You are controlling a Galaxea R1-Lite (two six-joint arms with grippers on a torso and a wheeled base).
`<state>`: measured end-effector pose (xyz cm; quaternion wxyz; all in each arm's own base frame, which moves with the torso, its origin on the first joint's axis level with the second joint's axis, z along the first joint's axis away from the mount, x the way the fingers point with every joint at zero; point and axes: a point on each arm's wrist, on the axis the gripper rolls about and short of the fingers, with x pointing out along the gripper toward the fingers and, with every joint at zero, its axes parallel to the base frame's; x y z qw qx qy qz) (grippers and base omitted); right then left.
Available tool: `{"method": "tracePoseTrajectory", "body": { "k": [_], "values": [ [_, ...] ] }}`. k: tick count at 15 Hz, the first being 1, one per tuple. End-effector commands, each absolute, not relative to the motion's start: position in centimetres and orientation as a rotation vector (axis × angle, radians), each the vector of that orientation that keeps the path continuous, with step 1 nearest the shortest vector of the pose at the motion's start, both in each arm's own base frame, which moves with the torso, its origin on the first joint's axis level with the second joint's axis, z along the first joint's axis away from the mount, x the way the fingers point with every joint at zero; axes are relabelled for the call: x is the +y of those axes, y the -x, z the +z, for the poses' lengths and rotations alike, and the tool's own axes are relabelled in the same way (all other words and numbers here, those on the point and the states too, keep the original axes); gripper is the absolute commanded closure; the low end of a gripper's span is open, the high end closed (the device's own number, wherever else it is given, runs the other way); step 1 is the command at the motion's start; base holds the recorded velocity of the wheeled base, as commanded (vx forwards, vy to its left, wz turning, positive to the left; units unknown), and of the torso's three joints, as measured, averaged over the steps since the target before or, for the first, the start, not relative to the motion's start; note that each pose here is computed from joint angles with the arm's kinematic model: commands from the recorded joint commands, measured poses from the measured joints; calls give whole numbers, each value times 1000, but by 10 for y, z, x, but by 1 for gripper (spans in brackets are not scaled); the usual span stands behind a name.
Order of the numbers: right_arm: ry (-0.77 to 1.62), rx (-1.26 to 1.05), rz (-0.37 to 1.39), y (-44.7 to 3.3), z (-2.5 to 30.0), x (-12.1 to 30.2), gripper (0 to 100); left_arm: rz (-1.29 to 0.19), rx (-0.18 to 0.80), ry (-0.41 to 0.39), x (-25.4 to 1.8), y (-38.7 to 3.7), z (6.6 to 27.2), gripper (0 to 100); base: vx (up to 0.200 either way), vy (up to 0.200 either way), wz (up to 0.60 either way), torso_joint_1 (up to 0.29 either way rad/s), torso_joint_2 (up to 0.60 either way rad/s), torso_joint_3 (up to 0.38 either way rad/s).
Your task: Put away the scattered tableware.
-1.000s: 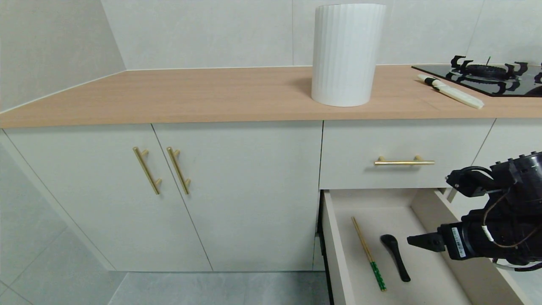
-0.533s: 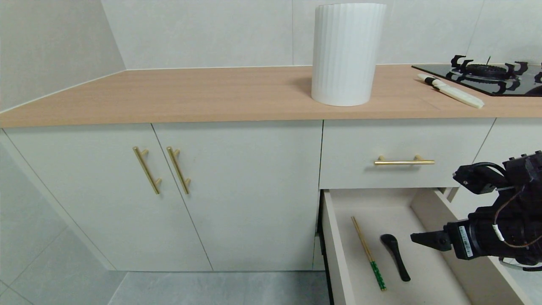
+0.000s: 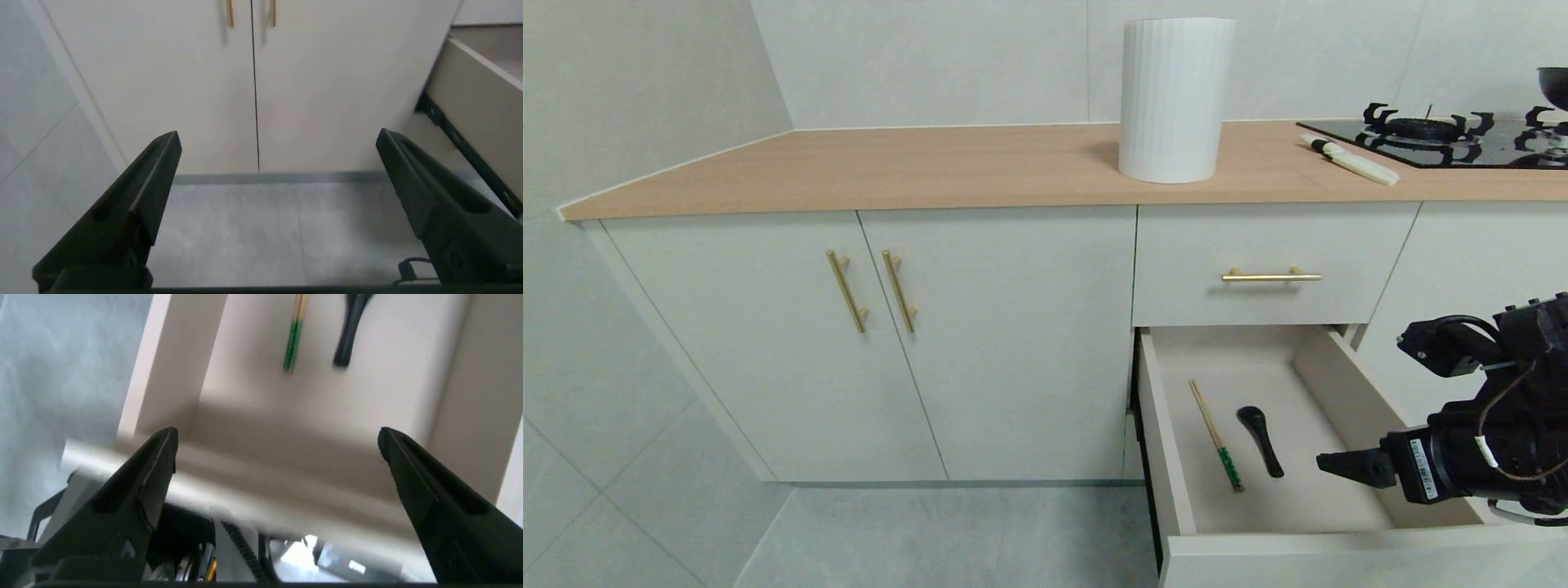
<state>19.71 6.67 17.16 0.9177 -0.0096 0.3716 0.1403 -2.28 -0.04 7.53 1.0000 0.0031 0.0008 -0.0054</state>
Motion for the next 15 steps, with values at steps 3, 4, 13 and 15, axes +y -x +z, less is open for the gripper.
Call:
{"method": "tracePoseTrajectory", "body": {
  "k": [3,4,13,15],
  "values": [
    [24,775,294,-198,169,68,0,-9,3,-6,0,23,75,0,-67,0,0,1,1,2],
    [32,785,309,-197,167,71,0,-11,3,-6,0,23,75,0,0,0,0,0,0,0],
    [232,1016,452,-185,116,97,0,-11,3,-6,0,23,75,0,0,0,0,0,0,0],
    [261,1061,463,-185,105,100,0,-11,3,-6,0,23,75,0,0,0,0,0,0,0]
  ]
}}
